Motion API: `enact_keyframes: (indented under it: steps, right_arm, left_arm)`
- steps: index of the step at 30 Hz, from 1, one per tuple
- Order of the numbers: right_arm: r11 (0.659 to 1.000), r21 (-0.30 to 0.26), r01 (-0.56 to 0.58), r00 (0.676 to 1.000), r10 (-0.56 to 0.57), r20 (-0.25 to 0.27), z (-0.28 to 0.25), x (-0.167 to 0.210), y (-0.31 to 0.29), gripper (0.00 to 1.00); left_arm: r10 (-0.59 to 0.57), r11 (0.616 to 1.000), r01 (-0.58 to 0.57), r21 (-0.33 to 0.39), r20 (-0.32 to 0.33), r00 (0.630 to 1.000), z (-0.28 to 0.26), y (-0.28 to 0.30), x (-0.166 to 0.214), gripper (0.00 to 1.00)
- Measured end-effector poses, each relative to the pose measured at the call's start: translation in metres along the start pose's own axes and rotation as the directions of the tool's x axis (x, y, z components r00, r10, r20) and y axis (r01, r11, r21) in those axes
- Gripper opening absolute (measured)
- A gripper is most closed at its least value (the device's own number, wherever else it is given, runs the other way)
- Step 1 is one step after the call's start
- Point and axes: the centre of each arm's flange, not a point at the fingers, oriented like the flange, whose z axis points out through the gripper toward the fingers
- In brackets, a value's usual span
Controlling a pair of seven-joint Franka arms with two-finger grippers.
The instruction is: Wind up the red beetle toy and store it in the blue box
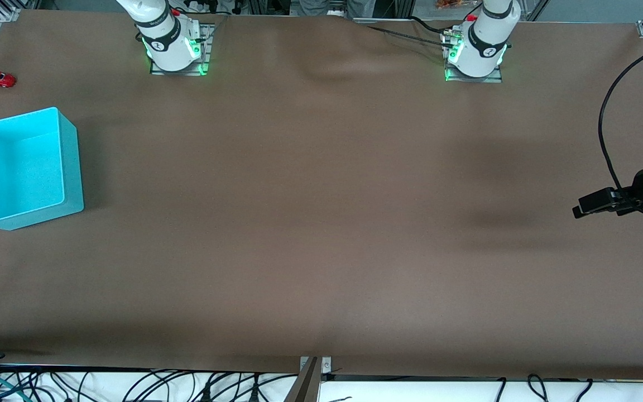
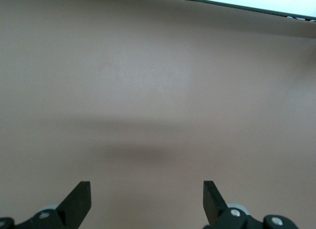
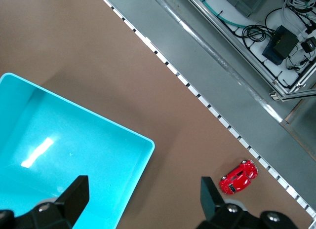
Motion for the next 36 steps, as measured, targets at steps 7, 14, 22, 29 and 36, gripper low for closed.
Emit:
enact_keyframes:
  steps: [7,14,22,29,36]
  right_arm:
    - [0.997,-0.005,-0.072,0.997,0.072,-0.019,0.036,-0.009,0.005,1.0]
    - [0.986,-0.024,-0.166,0.986,0.166,0.018,0.064,-0.026,0.04,1.0]
    - [0.965,-0.036,-0.26,0.966,0.26,0.004,0.098,-0.057,0.091,1.0]
    - [0.938,-0.033,-0.345,0.939,0.345,-0.018,0.117,-0.067,0.11,1.0]
    - [0.905,-0.041,-0.423,0.906,0.423,0.003,0.138,-0.071,0.115,1.0]
  left_arm:
    - [0.0,1.0,0.0,0.0,0.0,1.0,0.0,0.0,0.0,1.0]
    - [-0.001,1.0,0.001,0.0,0.0,1.0,0.0,0.0,0.0,1.0]
    - [-0.007,1.0,0.007,0.001,-0.001,1.0,-0.001,-0.004,0.0,1.0]
    - [-0.009,1.0,0.009,0.001,-0.001,1.0,-0.001,-0.005,0.0,1.0]
    - [-0.008,1.0,0.008,0.001,-0.001,1.0,-0.001,-0.005,0.0,1.0]
